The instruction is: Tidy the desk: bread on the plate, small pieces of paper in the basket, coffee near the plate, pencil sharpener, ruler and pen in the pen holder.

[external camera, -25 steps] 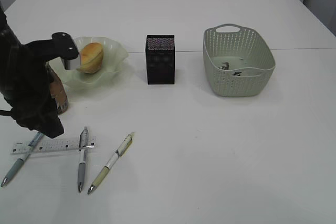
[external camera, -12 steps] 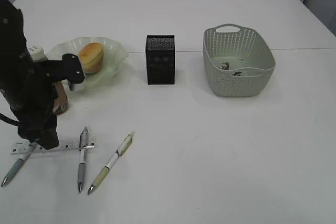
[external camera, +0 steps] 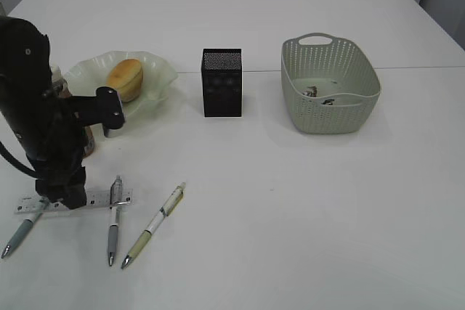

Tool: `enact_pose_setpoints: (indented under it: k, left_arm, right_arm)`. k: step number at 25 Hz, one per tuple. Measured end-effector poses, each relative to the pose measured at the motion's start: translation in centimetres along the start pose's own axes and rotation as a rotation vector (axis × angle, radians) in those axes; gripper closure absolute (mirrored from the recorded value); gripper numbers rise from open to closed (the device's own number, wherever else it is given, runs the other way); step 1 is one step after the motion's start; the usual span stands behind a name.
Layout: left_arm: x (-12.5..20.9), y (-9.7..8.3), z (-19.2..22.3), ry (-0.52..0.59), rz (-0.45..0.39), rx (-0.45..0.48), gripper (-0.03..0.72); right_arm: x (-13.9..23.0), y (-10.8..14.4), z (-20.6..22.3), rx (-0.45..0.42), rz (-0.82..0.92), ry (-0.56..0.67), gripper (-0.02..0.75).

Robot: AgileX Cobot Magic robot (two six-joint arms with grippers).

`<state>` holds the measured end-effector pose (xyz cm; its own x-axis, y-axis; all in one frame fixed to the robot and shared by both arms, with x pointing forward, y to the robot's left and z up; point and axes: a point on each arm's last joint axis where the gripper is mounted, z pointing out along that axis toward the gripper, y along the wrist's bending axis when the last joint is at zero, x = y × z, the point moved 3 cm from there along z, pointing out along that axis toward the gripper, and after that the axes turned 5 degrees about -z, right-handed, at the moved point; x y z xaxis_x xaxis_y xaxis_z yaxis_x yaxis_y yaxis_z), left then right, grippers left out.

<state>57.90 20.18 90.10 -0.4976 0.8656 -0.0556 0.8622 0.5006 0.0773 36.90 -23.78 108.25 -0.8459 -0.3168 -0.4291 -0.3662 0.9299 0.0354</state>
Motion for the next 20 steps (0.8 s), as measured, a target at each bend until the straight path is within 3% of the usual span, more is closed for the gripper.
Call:
enact_pose_setpoints:
  k: [20]
  left_arm:
    - [-0.4,0.6,3.5,0.019,0.031,-0.014,0.207]
  right_arm:
    - [0.0,0.0,0.0,0.000,0.000,0.000,0.309]
